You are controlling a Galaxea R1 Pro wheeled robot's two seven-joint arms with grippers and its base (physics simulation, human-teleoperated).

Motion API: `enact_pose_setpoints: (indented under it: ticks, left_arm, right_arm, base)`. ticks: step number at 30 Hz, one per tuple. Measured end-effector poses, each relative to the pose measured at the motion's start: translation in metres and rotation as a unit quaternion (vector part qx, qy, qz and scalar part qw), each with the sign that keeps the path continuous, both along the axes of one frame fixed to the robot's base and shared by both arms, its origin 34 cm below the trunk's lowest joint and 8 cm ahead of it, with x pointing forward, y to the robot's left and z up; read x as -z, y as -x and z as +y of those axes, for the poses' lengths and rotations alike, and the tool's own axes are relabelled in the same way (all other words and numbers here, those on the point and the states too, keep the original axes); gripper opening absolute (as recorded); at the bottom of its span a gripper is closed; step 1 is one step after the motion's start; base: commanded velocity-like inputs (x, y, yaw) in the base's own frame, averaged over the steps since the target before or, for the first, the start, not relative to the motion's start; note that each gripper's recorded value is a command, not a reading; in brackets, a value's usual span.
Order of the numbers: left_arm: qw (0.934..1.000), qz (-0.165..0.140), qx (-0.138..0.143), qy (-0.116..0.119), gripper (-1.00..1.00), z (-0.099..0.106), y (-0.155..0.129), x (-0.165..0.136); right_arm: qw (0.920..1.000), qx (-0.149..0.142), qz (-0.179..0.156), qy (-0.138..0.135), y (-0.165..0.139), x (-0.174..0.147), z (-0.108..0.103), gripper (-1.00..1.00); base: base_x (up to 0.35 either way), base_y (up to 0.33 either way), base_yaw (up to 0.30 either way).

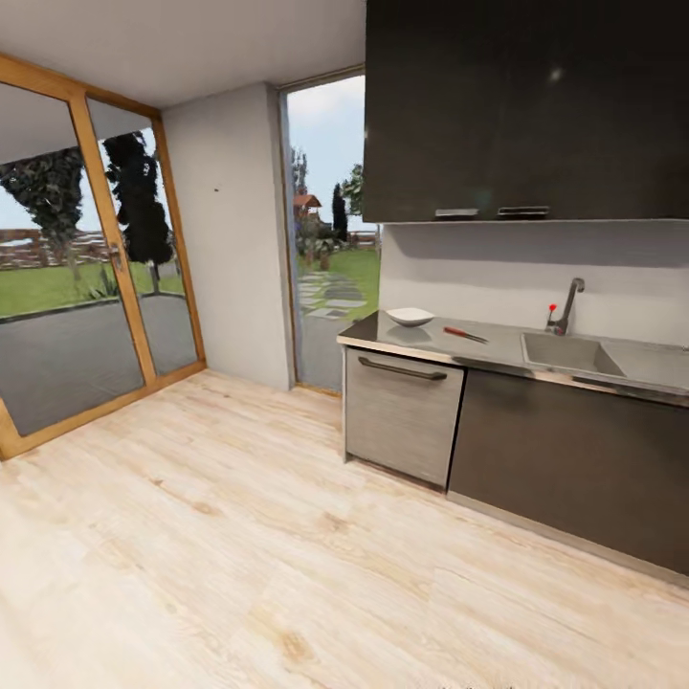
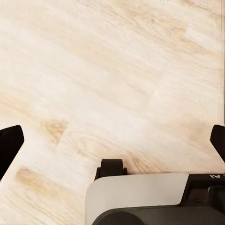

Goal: In the kitchen, take the Vidalia onion out of the sink, dice it on the chopping board with the paring knife, put the diced onion into the bowl on the countertop, then place both the paring knife and the chopping board into the sink.

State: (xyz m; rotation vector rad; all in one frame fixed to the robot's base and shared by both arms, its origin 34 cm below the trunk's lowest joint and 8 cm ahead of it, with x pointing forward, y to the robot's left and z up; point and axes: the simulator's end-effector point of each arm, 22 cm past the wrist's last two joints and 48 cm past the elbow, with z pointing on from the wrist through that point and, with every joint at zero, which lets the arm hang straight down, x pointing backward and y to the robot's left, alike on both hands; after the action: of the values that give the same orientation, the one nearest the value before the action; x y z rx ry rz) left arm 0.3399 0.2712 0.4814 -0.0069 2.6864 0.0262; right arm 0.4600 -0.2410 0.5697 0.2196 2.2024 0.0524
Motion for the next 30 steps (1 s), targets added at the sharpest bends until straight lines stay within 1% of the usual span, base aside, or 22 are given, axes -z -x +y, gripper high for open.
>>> enact_pose_setpoints:
  ticks: [30]
  left_arm:
    - [1.0000, -0.007, 0.001, 0.000, 1.00, -0.0003, -0.0050, -0.0030]
  right_arm:
    - [1.0000, 0.000, -0.007, 0.000, -0.0034, -0.0044, -0.0002, 1.00]
  base:
    - [0.000, 0.000, -0.271]
